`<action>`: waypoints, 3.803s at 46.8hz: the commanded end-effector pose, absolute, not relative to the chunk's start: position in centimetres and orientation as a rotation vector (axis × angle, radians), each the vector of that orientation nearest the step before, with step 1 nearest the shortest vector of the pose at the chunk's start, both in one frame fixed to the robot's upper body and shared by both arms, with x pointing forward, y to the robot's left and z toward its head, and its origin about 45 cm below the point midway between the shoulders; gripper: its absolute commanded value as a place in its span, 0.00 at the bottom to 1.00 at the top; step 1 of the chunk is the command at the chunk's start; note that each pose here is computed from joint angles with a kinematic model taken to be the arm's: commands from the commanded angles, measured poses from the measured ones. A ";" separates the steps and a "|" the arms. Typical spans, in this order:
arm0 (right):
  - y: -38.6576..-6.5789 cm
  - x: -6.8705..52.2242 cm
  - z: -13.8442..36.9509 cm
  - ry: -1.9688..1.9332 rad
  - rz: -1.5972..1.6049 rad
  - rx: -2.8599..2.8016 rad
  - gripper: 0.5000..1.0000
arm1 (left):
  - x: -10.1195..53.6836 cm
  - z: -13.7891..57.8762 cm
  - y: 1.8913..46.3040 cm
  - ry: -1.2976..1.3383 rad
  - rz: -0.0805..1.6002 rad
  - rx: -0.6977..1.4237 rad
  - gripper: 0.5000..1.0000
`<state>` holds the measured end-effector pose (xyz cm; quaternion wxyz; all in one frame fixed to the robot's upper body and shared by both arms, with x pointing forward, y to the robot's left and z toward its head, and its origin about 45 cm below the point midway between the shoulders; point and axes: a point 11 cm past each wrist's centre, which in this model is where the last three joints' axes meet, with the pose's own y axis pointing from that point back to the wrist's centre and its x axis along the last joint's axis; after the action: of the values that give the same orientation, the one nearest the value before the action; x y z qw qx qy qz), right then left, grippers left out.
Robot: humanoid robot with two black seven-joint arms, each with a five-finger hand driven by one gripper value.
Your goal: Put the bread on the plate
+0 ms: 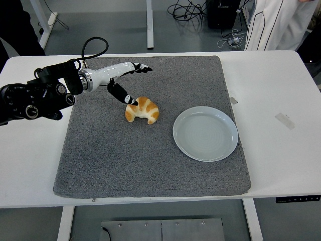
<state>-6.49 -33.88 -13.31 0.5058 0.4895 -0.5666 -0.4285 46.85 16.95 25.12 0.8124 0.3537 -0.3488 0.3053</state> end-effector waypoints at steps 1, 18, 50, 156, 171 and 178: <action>-33.9 -6.5 -13.3 -1.367 -1.034 1.181 1.00 | 46.4 24.8 15.9 -0.777 0.628 0.757 0.84; -33.9 -6.5 -13.3 -1.367 -1.034 1.181 1.00 | 41.8 23.0 14.1 -0.846 0.534 0.779 0.84; -33.9 -6.5 -13.3 -1.366 -1.033 1.182 1.00 | 43.2 20.8 16.9 -0.965 0.639 0.854 0.82; -33.9 -6.5 -13.3 -1.366 -1.033 1.182 1.00 | 46.1 29.2 8.9 -1.211 0.518 0.687 0.00; -33.9 -6.5 -13.3 -1.366 -1.033 1.182 1.00 | 43.2 27.3 2.4 -1.197 0.415 0.587 0.00; -33.9 -6.5 -13.3 -1.367 -1.034 1.181 1.00 | 43.2 25.5 1.9 -1.179 0.419 0.602 0.00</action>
<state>-6.48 -33.88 -13.31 0.5057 0.4895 -0.5667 -0.4284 42.97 1.72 26.19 0.7697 0.2722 -0.5454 0.1899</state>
